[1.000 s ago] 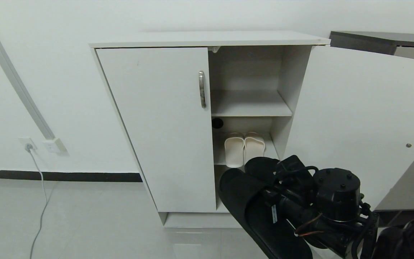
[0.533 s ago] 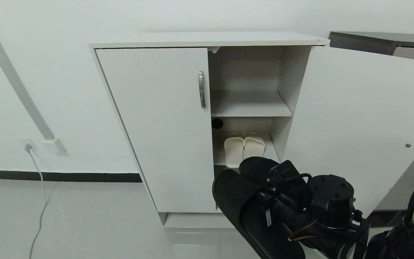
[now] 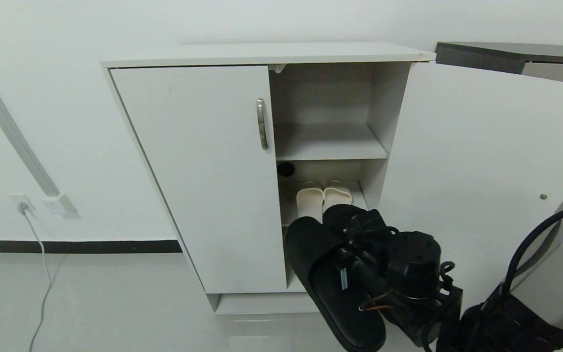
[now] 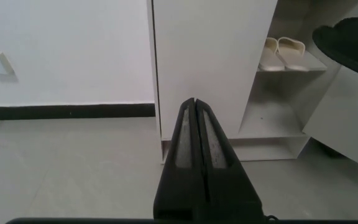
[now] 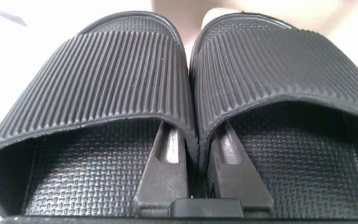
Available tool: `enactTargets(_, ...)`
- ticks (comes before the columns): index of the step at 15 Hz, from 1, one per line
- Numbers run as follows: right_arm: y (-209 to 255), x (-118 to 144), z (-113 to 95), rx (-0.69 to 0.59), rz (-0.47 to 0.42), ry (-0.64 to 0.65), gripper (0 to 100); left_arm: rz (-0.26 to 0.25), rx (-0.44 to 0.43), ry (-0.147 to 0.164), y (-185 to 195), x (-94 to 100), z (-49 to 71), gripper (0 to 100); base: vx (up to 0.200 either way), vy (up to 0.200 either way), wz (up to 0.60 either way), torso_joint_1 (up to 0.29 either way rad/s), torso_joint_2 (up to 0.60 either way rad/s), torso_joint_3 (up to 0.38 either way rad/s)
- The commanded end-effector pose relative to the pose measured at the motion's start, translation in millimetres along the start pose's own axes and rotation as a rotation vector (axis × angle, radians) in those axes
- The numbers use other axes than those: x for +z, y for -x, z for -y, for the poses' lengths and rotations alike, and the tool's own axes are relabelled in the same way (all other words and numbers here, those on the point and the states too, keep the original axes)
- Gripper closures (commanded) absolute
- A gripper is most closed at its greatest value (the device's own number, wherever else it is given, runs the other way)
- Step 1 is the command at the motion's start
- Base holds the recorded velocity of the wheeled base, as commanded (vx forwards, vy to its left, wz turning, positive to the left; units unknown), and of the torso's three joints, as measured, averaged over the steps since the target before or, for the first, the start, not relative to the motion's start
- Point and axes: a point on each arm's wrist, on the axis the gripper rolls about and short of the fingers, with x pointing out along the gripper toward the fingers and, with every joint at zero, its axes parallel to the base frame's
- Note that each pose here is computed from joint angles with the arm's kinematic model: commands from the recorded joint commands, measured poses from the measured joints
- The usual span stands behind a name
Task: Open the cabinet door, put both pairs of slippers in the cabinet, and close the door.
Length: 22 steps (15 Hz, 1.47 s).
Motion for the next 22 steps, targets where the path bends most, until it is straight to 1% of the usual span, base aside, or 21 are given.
enactTargets(1,-17.7,25.3,-21.9,-0.114,-0.022,-0.089,100,-0.001,0.001,-0.002,-0.1,0.0,0.0,100,0.000,0.000,0.00,0.000,0.00,0.000)
enactTargets(2,-19.4,34.8,-27.7,-0.161,-0.043,-0.102,100,-0.001,0.001,-0.002,-0.1,0.0,0.0,100,0.000,0.000,0.00,0.000,0.00,0.000)
enactTargets(4,-18.6,69.9,-34.2,-0.220,-0.086,-0.146,100,-0.001,0.001,0.000,-0.1,0.0,0.0,100,0.000,0.000,0.00,0.000,0.00,0.000)
enactTargets(6,-15.8,100.6,-31.2,-0.286,-0.128,-0.161,100,-0.001,0.001,0.000,-0.1,0.0,0.0,100,0.000,0.000,0.00,0.000,0.00,0.000)
enactTargets(7,-16.3,115.5,-30.0,-0.328,-0.117,-0.170,100,-0.001,0.001,0.000,-0.1,0.0,0.0,100,0.000,0.000,0.00,0.000,0.00,0.000)
enactTargets(9,-17.3,136.8,-28.5,-0.340,-0.070,-0.156,100,-0.001,0.002,0.000,-0.1,0.0,0.0,100,0.000,0.000,0.00,0.000,0.00,0.000)
enactTargets(12,-18.9,149.6,-27.0,-0.341,-0.041,-0.142,100,-0.001,0.002,0.000,-0.1,0.0,0.0,100,0.000,0.000,0.00,0.000,0.00,0.000)
enactTargets(15,-24.5,143.9,-26.8,-0.348,-0.052,-0.137,100,-0.001,0.002,-0.002,-0.1,0.0,0.0,100,0.000,0.000,0.00,0.000,0.00,0.000)
enactTargets(22,-28.0,141.0,-22.9,-0.361,-0.059,-0.135,100,-0.001,0.001,-0.002,-0.1,0.0,0.0,100,0.000,0.000,0.00,0.000,0.00,0.000)
